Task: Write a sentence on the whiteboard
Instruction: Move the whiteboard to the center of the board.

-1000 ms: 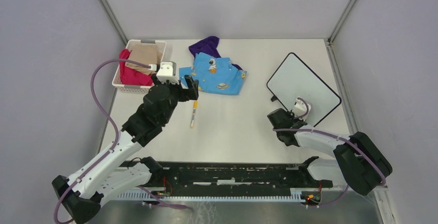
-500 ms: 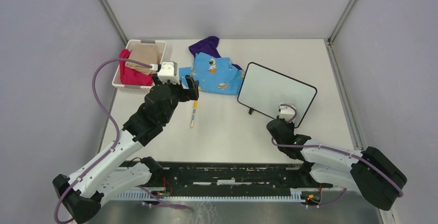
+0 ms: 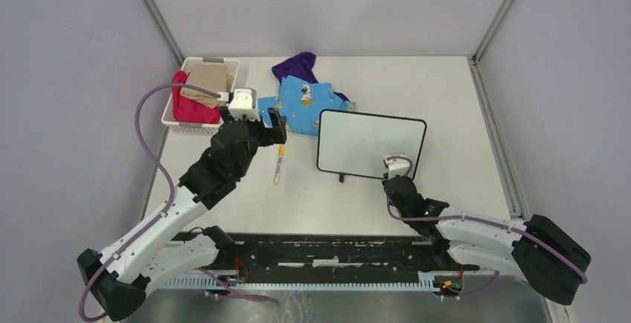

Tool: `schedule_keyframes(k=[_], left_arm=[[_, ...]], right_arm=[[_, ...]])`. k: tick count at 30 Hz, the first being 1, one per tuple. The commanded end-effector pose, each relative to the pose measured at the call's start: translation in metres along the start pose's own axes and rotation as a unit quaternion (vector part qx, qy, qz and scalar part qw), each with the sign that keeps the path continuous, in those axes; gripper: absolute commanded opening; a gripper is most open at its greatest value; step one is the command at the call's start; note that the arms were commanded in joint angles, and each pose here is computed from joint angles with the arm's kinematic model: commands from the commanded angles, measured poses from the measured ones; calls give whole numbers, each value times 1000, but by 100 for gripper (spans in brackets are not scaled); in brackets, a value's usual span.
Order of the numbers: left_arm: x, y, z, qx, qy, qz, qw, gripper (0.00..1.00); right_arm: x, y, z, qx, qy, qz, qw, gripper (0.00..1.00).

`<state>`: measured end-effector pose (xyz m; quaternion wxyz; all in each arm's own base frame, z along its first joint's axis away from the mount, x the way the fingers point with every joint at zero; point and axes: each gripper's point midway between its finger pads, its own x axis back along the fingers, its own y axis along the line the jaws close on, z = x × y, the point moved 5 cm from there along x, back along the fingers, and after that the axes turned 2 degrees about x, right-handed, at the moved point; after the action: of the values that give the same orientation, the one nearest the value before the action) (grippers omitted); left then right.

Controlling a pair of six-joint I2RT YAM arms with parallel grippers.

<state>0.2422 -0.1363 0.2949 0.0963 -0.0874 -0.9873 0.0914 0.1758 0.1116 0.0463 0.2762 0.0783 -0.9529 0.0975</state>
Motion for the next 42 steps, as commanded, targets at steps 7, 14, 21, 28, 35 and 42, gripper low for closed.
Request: schedule_keyframes(k=[7, 14, 21, 28, 35, 42], left_arm=[[-2, -2, -18, 5, -28, -8, 1000, 98], [-1, 0, -19, 4, -31, -13, 999, 98], [-2, -2, -17, 3, -28, -11, 1000, 98], [-3, -1, -16, 3, -26, -12, 1000, 98], [-3, -2, -16, 3, -26, -10, 1000, 98], [-3, -2, -16, 2, -25, -10, 1000, 98]], right_arm=[[-12, 32, -21, 37, -20, -71, 997, 0], [-23, 31, -37, 47, -19, -22, 998, 0], [-29, 29, -49, 52, -26, 3, 998, 0], [-38, 30, -48, 24, -14, 22, 999, 0], [-44, 27, -31, 3, 10, 21, 1000, 0], [-36, 24, -22, -1, 9, -1, 1000, 47]])
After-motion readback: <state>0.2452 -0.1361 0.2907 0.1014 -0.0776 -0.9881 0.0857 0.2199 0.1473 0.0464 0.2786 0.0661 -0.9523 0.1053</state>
